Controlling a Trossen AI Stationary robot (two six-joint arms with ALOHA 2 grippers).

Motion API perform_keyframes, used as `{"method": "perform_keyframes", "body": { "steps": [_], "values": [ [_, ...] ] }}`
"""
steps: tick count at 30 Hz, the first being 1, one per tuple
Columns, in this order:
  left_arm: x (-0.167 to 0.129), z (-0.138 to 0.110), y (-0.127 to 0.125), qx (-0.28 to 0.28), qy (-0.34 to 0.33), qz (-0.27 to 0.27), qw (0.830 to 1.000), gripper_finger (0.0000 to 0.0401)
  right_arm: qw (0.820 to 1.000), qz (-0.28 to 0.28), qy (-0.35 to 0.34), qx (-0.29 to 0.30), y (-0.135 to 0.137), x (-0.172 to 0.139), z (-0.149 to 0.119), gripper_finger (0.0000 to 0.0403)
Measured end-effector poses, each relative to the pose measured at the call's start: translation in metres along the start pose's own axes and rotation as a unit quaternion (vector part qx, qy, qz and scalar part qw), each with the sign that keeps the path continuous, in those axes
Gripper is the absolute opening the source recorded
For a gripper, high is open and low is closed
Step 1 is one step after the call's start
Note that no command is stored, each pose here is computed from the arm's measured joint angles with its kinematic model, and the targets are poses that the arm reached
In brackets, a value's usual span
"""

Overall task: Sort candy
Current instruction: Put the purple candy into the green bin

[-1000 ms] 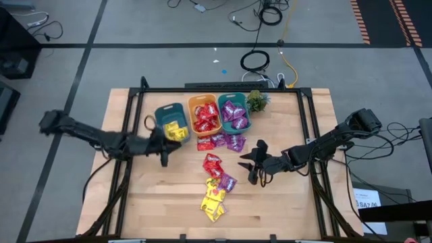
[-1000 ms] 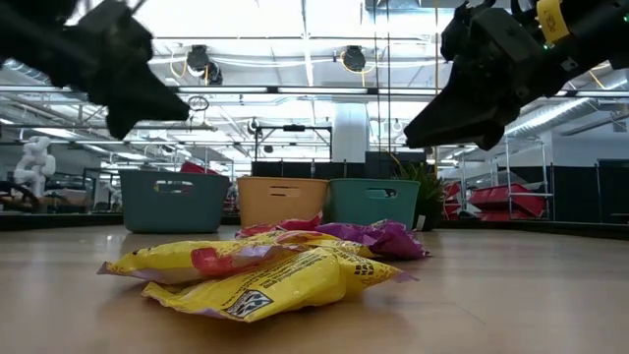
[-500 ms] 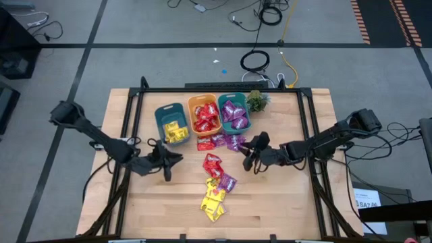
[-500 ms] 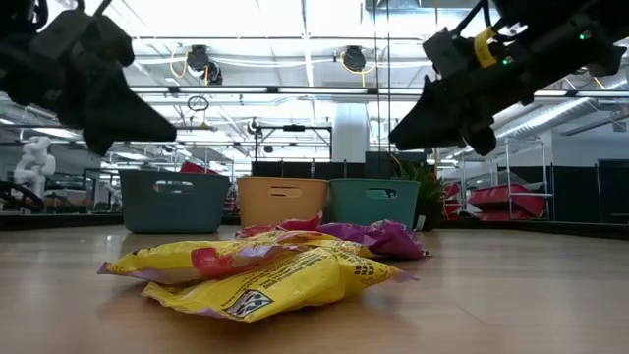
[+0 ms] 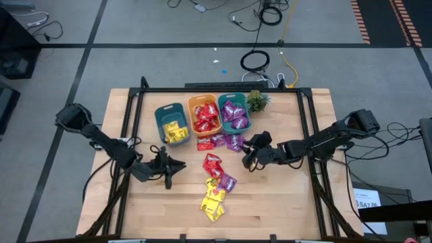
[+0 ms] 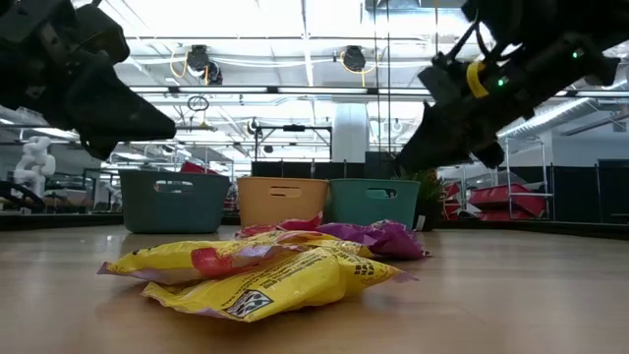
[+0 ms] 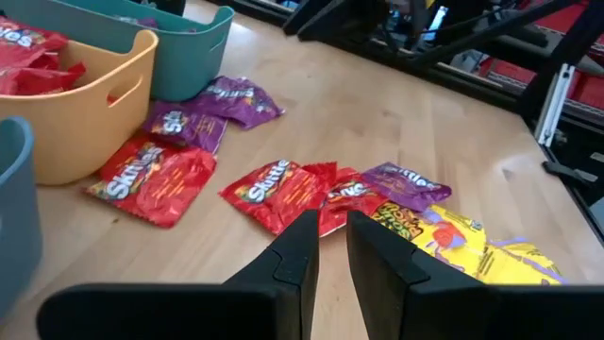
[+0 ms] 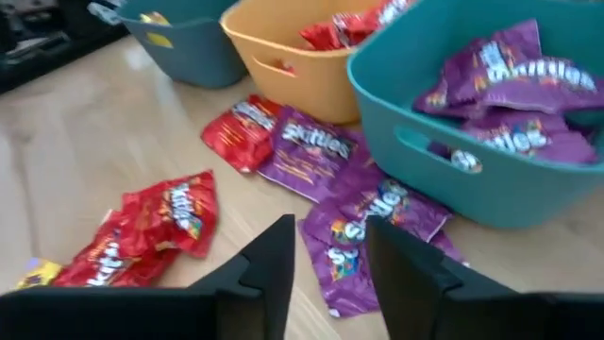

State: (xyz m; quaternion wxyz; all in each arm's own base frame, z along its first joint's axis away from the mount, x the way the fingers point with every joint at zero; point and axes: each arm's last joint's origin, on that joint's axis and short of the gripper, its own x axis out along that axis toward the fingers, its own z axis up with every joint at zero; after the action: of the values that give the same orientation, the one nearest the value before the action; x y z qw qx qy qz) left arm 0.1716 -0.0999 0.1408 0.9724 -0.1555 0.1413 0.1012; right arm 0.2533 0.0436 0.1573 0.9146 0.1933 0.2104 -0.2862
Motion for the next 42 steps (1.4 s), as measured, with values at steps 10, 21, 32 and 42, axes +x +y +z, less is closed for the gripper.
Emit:
{"method": "perform_keyframes", "body": {
  "steps": [10, 21, 32, 42],
  "values": [
    [0.000, 0.001, -0.001, -0.002, -0.002, -0.003, 1.000, 0.0068, 0.980, -0.141, -0.094, 0.104, -0.013, 0.029, -0.019, 0.0235],
    [0.000, 0.001, 0.000, -0.002, -0.002, -0.002, 1.000, 0.0068, 0.990, -0.110, -0.052, 0.075, -0.013, 0.042, -0.026, 0.0251],
    [0.000, 0.001, -0.001, -0.002, -0.001, -0.002, 1.000, 0.0068, 0.995, -0.092, -0.013, -0.038, -0.014, 0.054, -0.035, 0.0251],
    [0.000, 0.001, -0.001, -0.006, -0.001, -0.005, 1.000, 0.0068, 0.995, -0.092, 0.002, -0.051, -0.017, 0.068, -0.053, 0.0169]
  ]
}}
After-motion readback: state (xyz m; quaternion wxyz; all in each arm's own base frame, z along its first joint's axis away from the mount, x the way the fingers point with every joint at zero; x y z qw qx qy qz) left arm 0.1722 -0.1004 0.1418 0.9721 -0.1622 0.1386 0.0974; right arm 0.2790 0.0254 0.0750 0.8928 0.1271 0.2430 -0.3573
